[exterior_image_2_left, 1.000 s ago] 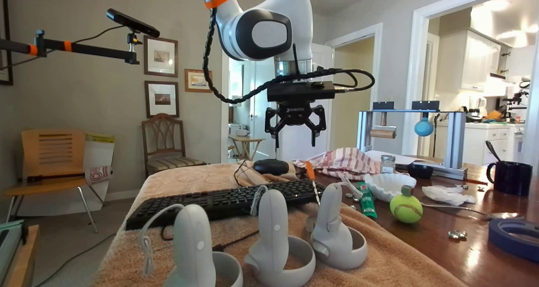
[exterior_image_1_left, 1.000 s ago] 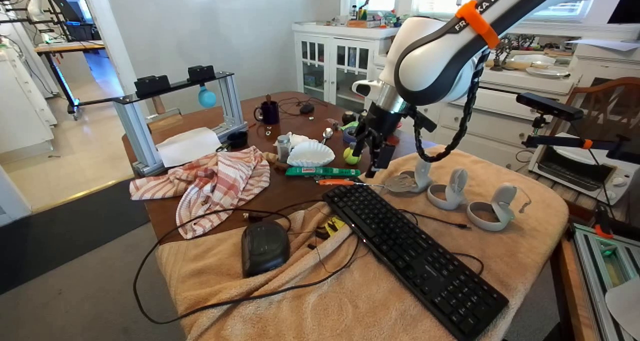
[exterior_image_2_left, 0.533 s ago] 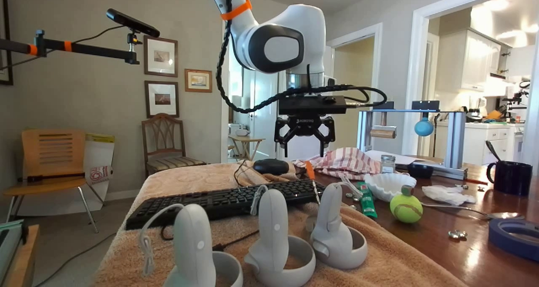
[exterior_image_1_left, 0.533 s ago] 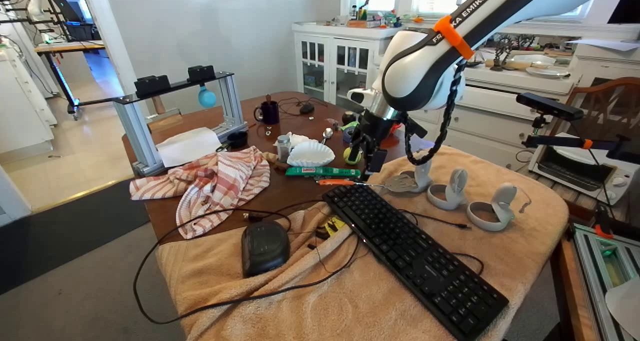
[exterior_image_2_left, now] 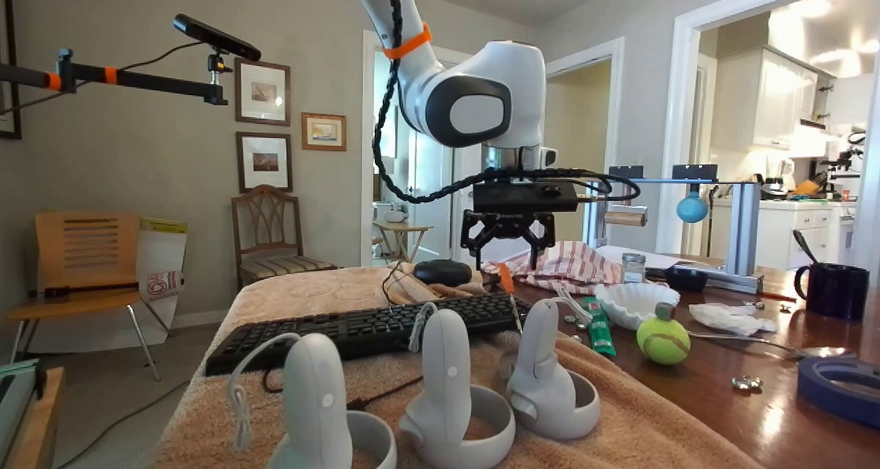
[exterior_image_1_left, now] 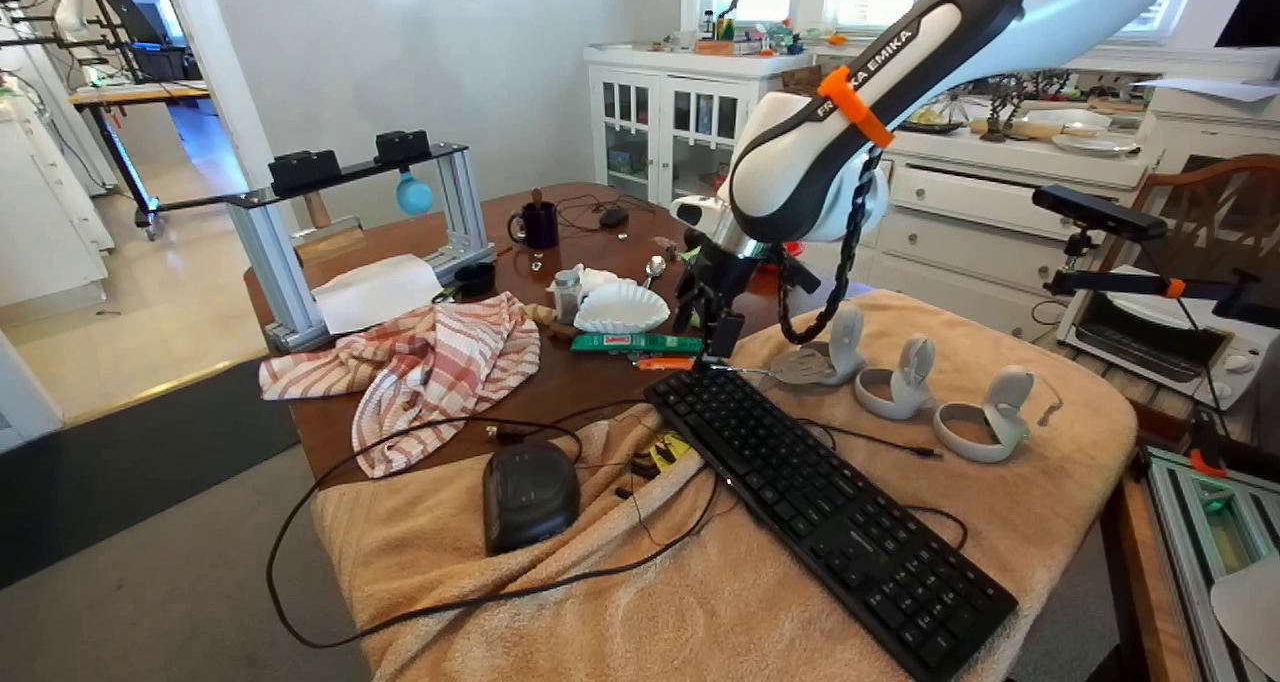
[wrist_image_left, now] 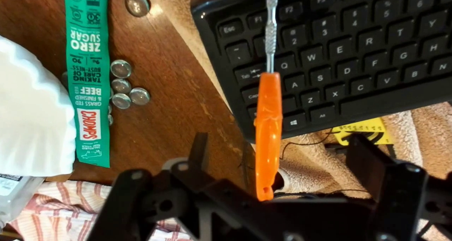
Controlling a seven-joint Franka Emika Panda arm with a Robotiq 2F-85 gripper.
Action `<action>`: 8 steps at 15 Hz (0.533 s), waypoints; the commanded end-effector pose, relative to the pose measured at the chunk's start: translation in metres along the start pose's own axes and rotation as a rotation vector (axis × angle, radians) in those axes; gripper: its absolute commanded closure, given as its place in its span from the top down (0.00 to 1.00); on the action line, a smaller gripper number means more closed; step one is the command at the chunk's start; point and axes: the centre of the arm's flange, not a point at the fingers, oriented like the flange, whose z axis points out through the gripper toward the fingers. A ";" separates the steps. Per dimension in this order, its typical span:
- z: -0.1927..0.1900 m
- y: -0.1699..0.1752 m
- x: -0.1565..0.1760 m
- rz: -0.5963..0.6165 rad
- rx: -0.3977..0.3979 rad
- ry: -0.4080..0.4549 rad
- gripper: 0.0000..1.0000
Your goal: Place the fish slice underneath one console.
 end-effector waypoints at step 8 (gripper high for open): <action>0.024 0.012 0.013 -0.041 0.002 0.025 0.57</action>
